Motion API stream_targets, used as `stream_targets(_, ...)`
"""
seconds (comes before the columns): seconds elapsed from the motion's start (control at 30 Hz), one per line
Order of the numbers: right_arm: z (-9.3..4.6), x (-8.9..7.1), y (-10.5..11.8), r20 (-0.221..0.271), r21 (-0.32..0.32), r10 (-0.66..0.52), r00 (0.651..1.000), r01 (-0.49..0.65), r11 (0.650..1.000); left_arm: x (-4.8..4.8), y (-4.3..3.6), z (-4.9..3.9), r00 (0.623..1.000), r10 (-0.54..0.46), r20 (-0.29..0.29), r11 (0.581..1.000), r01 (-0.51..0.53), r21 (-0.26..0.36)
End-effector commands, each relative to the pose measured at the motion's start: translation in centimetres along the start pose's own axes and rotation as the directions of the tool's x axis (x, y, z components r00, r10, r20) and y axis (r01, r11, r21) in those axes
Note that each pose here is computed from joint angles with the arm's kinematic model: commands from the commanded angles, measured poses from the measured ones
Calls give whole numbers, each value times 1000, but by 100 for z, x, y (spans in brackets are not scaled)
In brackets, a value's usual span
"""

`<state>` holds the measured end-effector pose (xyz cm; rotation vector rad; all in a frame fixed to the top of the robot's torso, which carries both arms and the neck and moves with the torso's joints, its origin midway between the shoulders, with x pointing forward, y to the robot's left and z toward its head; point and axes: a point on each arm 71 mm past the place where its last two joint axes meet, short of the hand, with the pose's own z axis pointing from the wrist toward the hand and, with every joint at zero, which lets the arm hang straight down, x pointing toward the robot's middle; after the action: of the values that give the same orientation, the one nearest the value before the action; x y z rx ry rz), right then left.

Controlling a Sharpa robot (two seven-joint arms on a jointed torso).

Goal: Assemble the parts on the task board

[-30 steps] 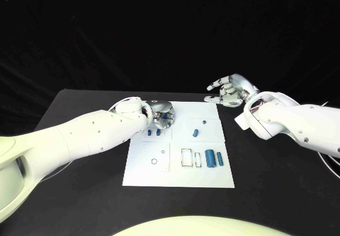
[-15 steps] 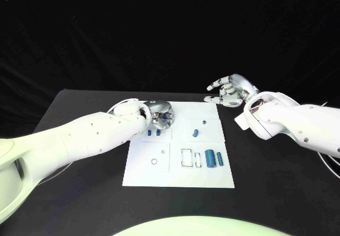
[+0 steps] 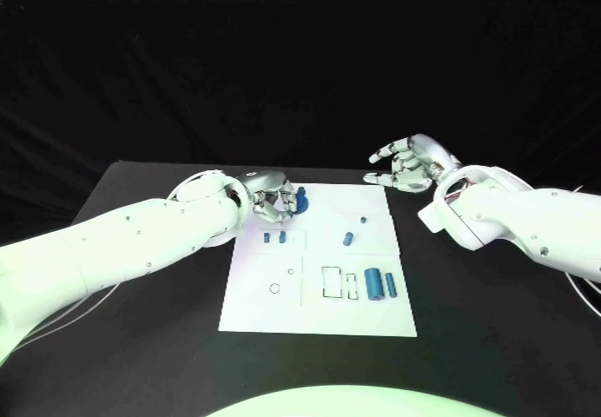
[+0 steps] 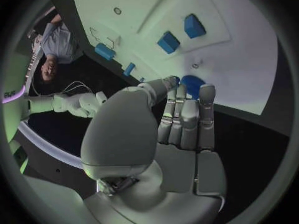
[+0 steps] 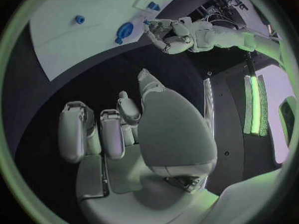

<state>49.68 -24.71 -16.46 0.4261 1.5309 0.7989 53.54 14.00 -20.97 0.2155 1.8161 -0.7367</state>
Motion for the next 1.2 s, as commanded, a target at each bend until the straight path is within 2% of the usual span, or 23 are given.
stream_targets(0.03, -1, -1, -2, 0, -2, -1, 1000, 1, 1000, -27, 19, -27, 1000, -18, 0, 1000, 18, -6)
stream_targets(0.27, 1, -4, -7, 1, -1, -2, 1000, 2, 1000, -55, 170, -87, 999, -31, -9, 998, 31, -46)
stream_targets(0.4, 3, 0, -3, 0, -1, -2, 1000, 2, 1000, -49, 211, -90, 999, -32, -12, 998, 31, -56)
stream_targets(0.93, 10, 13, 7, -2, -4, -1, 1000, 1, 1000, 49, 220, -18, 999, -28, -42, 998, 25, -63)
stream_targets(1.2, 10, 12, 8, -2, -4, -1, 1000, 1, 1000, 102, 223, -9, 997, -29, -65, 998, 24, -65)
